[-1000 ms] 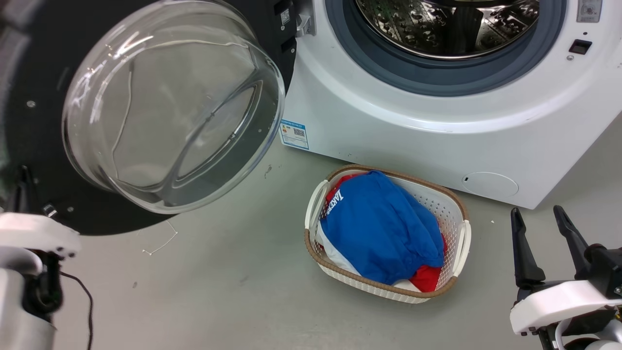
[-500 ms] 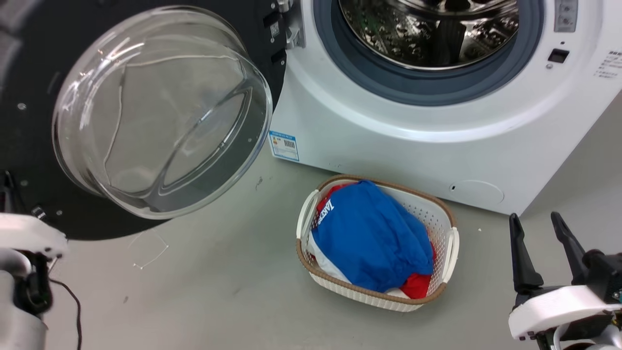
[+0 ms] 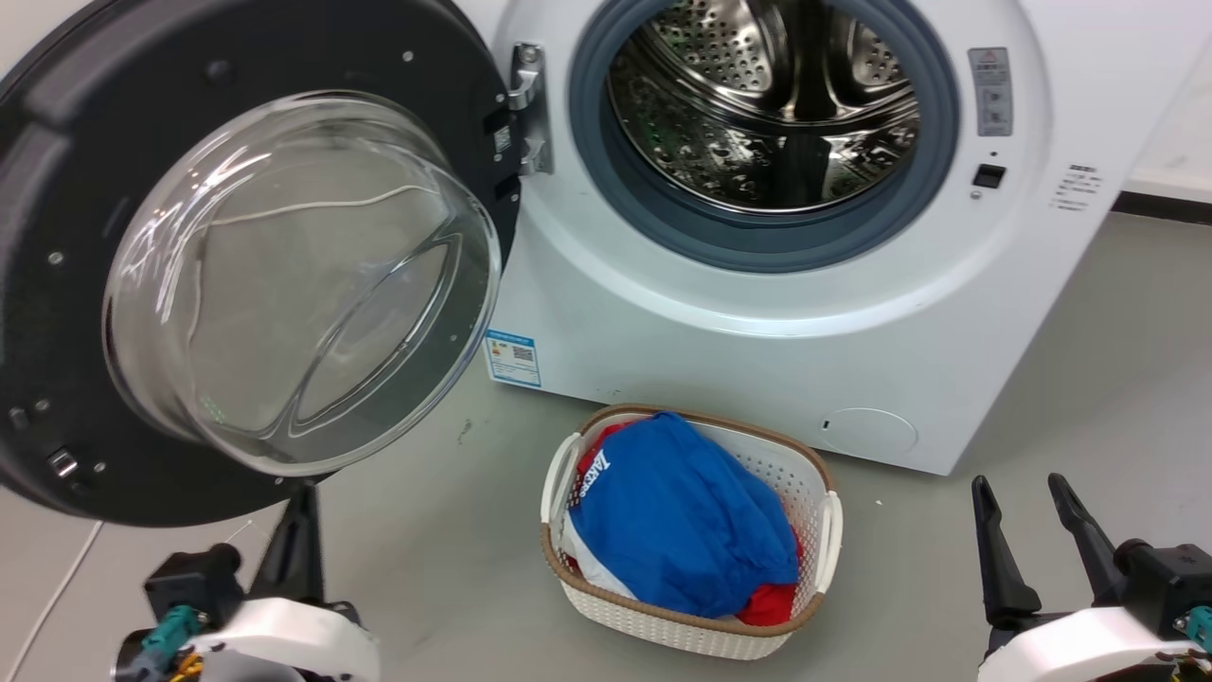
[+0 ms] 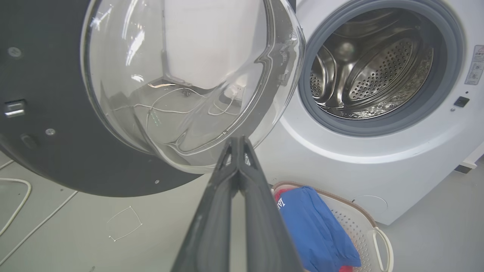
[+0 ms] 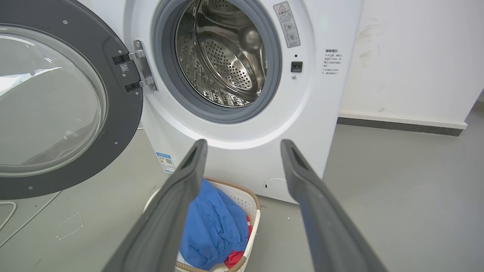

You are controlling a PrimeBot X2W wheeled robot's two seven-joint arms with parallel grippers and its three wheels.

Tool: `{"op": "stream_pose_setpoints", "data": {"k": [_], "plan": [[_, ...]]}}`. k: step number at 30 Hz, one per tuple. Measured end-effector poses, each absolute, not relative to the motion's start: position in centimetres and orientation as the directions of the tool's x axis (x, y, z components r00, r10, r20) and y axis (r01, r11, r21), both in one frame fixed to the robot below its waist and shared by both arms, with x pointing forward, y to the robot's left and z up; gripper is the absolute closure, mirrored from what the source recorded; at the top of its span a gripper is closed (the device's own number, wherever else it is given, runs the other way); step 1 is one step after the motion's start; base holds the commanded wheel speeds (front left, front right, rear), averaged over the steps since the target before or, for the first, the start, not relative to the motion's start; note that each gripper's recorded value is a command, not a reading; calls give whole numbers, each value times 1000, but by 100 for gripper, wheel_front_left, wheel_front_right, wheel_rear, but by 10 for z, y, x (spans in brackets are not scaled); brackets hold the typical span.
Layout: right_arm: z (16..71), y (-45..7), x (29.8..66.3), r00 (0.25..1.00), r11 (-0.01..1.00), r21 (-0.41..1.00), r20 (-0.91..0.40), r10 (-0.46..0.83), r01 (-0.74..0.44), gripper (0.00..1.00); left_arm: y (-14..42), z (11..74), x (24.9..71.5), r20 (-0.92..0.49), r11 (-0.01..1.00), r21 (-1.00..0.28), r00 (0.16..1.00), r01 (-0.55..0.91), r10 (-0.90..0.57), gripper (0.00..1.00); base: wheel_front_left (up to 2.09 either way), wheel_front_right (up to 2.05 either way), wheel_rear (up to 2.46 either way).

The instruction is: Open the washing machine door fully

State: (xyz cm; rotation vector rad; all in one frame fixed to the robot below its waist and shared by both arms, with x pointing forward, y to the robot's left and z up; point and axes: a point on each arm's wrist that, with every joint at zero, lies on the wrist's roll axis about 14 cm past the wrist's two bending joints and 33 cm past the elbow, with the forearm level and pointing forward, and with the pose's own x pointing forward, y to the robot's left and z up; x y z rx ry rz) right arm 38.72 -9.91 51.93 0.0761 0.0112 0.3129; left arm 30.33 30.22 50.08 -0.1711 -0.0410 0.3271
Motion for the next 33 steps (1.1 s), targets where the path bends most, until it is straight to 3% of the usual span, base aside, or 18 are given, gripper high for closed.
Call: {"op": "stream_pose_setpoints", "data": {"k": [4,5,6,7,8,9,10,20,33], "plan": [[519,-107,383,958,955,78,0,287,-286,0,268,504,317,27,961,-174,974,-217,225,99,0,0,0],[518,-110,382,961,958,78,-2,278,-277,0,260,505,320,29,965,-173,979,-195,203,73,0,0,0],[518,-113,380,963,960,78,-4,269,-268,0,253,503,323,23,969,-172,983,-176,182,73,0,0,0],[518,-117,379,966,963,77,-4,259,-258,0,247,503,326,20,973,-168,986,-157,162,63,0,0,0],[517,-120,377,968,966,76,-5,249,-248,0,242,502,329,17,977,-162,989,-139,144,44,0,0,0],[517,-124,376,971,969,73,-5,238,-237,0,236,501,332,11,980,-159,992,-122,125,11,0,0,0],[518,-128,374,974,971,71,-5,228,-227,0,231,500,335,9,982,-159,994,-105,107,0,0,0,0],[514,-157,355,990,988,62,-23,141,-139,0,189,507,361,30,994,-108,999,30,-27,0,0,0,0],[516,-168,343,995,993,55,-15,103,-102,0,168,510,372,36,989,-119,996,90,-87,0,0,0,0]]}}
